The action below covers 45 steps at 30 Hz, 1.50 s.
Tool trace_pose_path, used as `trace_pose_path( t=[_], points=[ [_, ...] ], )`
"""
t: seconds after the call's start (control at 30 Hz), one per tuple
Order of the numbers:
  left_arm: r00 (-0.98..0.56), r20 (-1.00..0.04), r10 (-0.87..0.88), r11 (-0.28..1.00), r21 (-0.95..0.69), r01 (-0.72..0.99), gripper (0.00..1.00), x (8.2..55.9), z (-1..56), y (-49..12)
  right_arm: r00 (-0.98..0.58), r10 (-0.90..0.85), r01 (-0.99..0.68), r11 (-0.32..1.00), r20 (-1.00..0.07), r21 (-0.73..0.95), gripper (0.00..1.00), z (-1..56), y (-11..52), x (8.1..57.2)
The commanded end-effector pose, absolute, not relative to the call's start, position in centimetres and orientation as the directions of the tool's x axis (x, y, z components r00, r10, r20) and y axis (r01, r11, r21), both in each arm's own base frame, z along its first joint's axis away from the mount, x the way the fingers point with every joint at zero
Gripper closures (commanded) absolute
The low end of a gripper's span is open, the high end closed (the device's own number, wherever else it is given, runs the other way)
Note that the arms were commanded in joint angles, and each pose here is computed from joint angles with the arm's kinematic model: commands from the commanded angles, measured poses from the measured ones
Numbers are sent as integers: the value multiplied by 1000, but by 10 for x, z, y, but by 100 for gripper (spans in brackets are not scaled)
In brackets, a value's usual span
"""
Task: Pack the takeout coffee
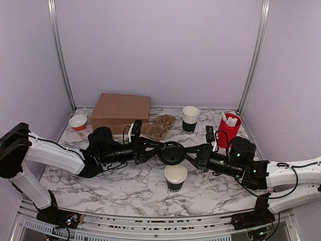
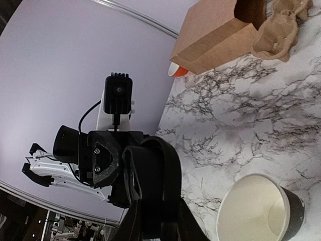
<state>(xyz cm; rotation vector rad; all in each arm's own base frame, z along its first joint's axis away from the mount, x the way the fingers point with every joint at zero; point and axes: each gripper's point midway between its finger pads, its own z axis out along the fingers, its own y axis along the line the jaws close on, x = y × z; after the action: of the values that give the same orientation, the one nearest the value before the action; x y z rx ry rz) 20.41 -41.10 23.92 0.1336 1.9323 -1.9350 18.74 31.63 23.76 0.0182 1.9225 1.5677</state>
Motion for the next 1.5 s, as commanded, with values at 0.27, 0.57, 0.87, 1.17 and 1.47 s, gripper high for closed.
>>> trace_pose_path(
  t=[0.27, 0.57, 0.87, 1.17, 1.47],
  points=[
    [-964, -238, -115, 49, -971, 234, 94, 187, 185, -445, -800, 372, -239, 521, -470, 820, 79, 171, 287, 192],
    [-970, -212, -116, 85, -975, 203, 92, 185, 168, -442, -799, 357, -220, 574, -483, 788, 79, 162, 279, 192],
    [-971, -208, -114, 122, -973, 194, 91, 184, 157, -440, -803, 341, -210, 606, -489, 767, 78, 156, 278, 194],
    [-970, -217, -111, 160, -967, 198, 90, 185, 150, -440, -794, 337, -196, 645, -505, 739, 77, 153, 272, 196],
    [-967, -227, -113, 196, -959, 202, 90, 187, 143, -438, -794, 323, -187, 676, -515, 712, 75, 146, 270, 198]
  ],
)
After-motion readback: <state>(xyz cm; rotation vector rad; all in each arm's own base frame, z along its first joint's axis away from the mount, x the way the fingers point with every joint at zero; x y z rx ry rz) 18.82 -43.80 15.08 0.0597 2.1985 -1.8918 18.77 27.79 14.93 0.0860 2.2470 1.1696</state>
